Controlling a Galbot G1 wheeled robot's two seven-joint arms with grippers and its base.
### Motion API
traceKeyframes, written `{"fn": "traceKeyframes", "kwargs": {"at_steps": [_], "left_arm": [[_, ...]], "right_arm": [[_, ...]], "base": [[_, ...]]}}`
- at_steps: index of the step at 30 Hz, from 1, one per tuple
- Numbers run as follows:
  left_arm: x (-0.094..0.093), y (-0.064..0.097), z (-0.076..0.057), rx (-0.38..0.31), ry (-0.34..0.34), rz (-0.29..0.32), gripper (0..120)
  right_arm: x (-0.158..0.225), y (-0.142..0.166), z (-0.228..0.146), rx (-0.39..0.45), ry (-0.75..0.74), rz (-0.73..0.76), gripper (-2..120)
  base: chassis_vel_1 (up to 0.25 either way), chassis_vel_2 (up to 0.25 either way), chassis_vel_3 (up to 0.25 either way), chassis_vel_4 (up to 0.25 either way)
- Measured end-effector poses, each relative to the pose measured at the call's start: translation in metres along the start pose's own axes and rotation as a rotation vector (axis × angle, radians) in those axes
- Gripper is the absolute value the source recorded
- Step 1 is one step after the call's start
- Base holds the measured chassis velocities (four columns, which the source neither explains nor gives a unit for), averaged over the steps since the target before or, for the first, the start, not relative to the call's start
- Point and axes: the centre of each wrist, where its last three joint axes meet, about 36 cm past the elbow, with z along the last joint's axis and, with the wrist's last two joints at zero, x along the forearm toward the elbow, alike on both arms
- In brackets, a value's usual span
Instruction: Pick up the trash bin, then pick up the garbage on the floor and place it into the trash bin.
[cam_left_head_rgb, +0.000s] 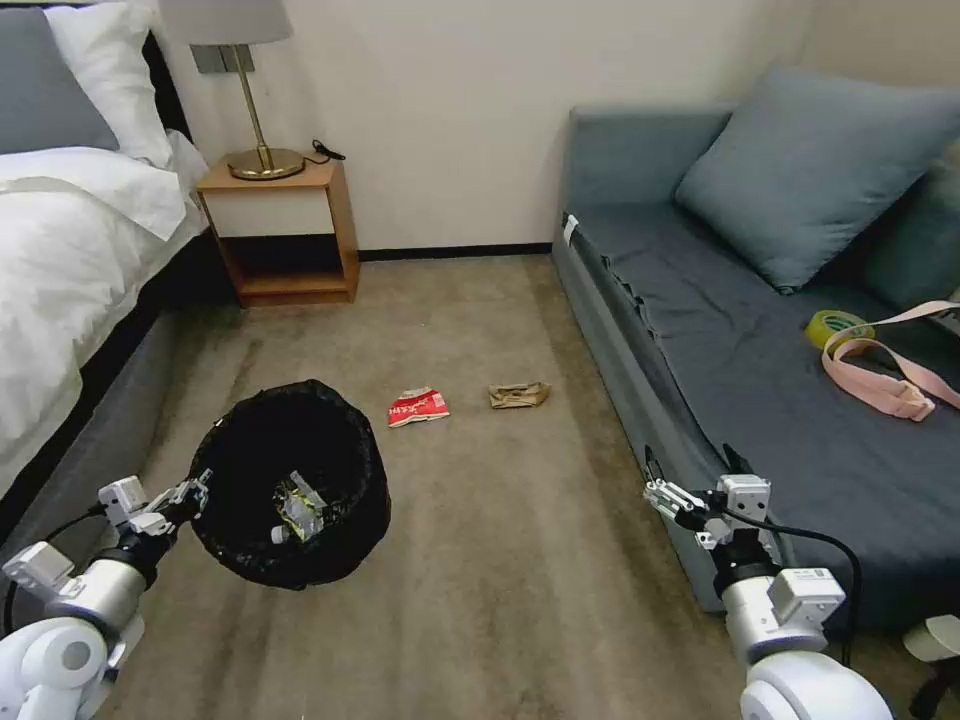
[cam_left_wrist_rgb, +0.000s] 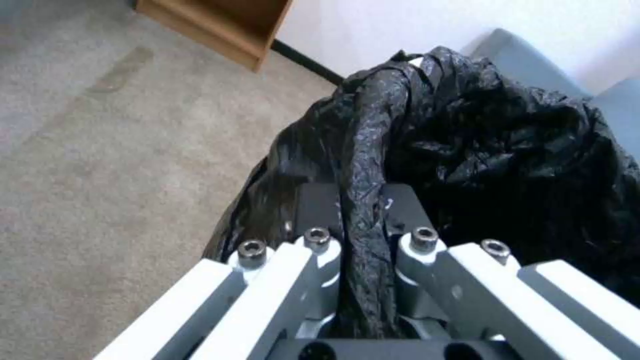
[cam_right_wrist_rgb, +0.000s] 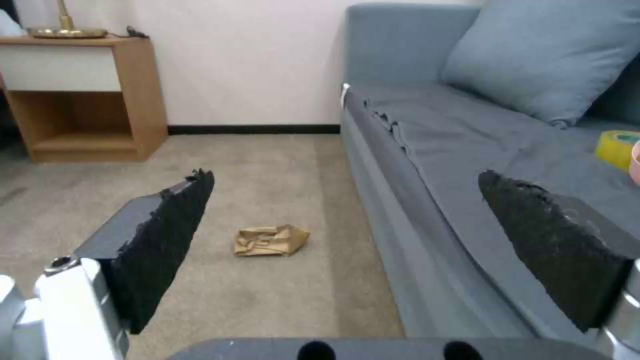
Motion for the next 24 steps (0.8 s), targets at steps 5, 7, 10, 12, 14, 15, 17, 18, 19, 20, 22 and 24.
{"fn": "traceKeyframes", "kwargs": {"at_steps": [5, 7, 10, 12, 14, 15, 17, 18, 19, 20, 22, 24], "left_arm": [[0.0011, -0.0008, 0.0001, -0.001, 0.001, 0.002, 4], [0.0012, -0.0011, 0.0005, 0.000, 0.002, 0.004, 4], [0.0010, -0.0013, 0.0010, 0.000, 0.003, 0.006, 4], [0.0008, -0.0016, 0.0014, 0.001, 0.004, 0.008, 4], [0.0006, -0.0017, 0.0017, 0.001, 0.005, 0.009, 4], [0.0005, -0.0018, 0.0018, 0.001, 0.005, 0.011, 4], [0.0001, -0.0018, 0.0024, 0.002, 0.005, 0.013, 4], [-0.0002, -0.0019, 0.0031, 0.003, 0.006, 0.014, 4], [-0.0002, -0.0019, 0.0031, 0.003, 0.006, 0.014, 4], [-0.0004, -0.0019, 0.0035, 0.003, 0.007, 0.014, 4], [-0.0007, -0.0020, 0.0043, 0.003, 0.009, 0.016, 4], [-0.0009, -0.0019, 0.0047, 0.003, 0.010, 0.016, 4]], "right_arm": [[0.0027, 0.0008, -0.0012, -0.003, 0.000, -0.008, 100], [0.0039, 0.0008, -0.0013, -0.001, 0.001, -0.012, 100], [0.0043, 0.0006, -0.0011, 0.000, 0.001, -0.014, 100], [0.0044, 0.0003, -0.0013, 0.000, 0.001, -0.014, 100], [0.0047, 0.0003, -0.0015, -0.001, 0.001, -0.015, 100], [0.0048, 0.0004, -0.0016, -0.003, 0.002, -0.016, 100], [0.0050, 0.0008, -0.0016, -0.008, 0.003, -0.015, 100], [0.0051, 0.0011, -0.0015, -0.011, 0.003, -0.014, 100], [0.0051, 0.0011, -0.0015, -0.011, 0.003, -0.014, 100], [0.0052, 0.0014, -0.0014, -0.014, 0.004, -0.013, 100], [0.0052, 0.0019, -0.0012, -0.018, 0.005, -0.011, 100], [0.0053, 0.0023, -0.0012, -0.020, 0.005, -0.011, 100]], "base": [[0.000, 0.000, 0.000, 0.000], [0.000, 0.000, 0.000, 0.000], [0.000, 0.000, 0.000, 0.000], [0.000, 0.000, 0.000, 0.000], [0.000, 0.000, 0.000, 0.000], [0.000, 0.000, 0.000, 0.000], [0.000, 0.000, 0.000, 0.000], [0.000, 0.000, 0.000, 0.000], [0.000, 0.000, 0.000, 0.000], [0.000, 0.000, 0.000, 0.000], [0.000, 0.000, 0.000, 0.000], [0.000, 0.000, 0.000, 0.000]]}}
